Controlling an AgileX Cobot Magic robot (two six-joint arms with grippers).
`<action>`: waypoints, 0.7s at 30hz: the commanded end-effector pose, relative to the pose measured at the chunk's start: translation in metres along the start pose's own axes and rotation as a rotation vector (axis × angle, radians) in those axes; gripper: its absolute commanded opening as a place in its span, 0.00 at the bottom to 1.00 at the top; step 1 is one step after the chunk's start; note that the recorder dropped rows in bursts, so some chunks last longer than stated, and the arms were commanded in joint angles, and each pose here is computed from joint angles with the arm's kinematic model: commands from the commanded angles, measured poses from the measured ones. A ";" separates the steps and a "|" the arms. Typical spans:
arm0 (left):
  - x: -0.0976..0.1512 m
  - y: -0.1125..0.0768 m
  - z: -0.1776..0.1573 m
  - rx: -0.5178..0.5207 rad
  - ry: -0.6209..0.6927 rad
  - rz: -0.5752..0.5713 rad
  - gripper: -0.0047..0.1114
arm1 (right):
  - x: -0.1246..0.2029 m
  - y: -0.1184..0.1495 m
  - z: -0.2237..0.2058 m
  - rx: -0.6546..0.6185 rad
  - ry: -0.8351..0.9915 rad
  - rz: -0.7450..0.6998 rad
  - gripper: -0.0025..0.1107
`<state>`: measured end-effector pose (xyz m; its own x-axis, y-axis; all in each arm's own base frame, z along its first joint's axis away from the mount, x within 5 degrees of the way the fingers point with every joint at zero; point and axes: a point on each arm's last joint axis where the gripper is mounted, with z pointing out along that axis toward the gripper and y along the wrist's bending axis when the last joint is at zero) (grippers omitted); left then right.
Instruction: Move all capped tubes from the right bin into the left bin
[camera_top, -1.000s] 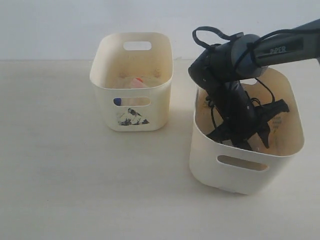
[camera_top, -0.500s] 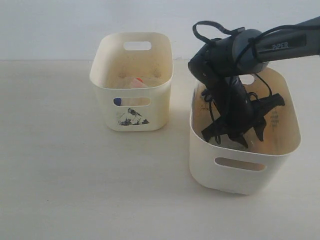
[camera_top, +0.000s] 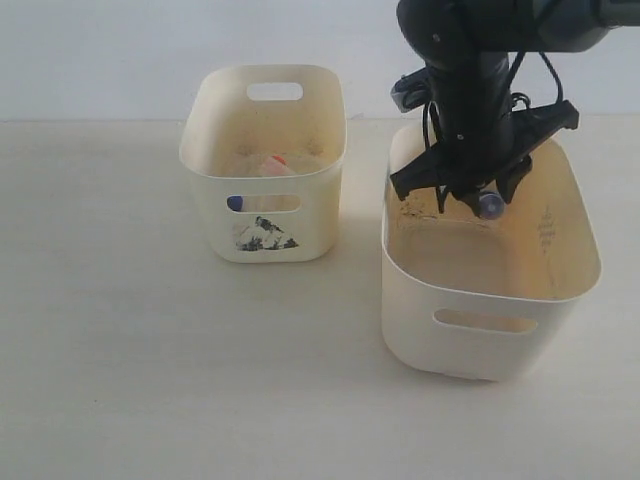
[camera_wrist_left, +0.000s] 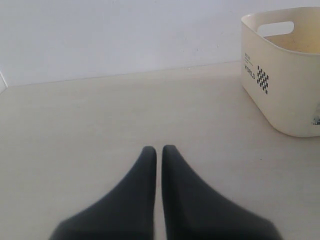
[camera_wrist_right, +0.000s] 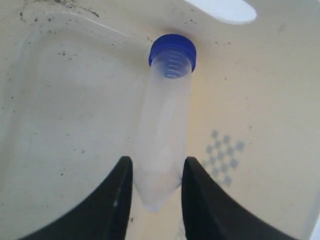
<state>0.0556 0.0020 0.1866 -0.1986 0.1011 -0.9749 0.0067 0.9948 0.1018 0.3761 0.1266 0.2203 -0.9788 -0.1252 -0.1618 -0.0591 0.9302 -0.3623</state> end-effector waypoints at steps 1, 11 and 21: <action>-0.003 0.000 0.000 0.001 -0.020 -0.018 0.08 | 0.001 -0.011 -0.018 -0.017 -0.043 -0.006 0.02; -0.003 0.000 0.000 0.001 -0.020 -0.018 0.08 | 0.012 -0.031 -0.073 -0.145 -0.176 0.047 0.02; -0.003 0.000 0.000 0.001 -0.020 -0.018 0.08 | 0.004 0.006 -0.025 -0.230 -0.021 0.109 0.20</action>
<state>0.0556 0.0020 0.1866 -0.1986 0.1011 -0.9749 0.0067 0.9948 0.1018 0.3629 0.1362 0.2555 -0.9667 -0.0640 -0.2477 -0.0241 0.9867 -0.1607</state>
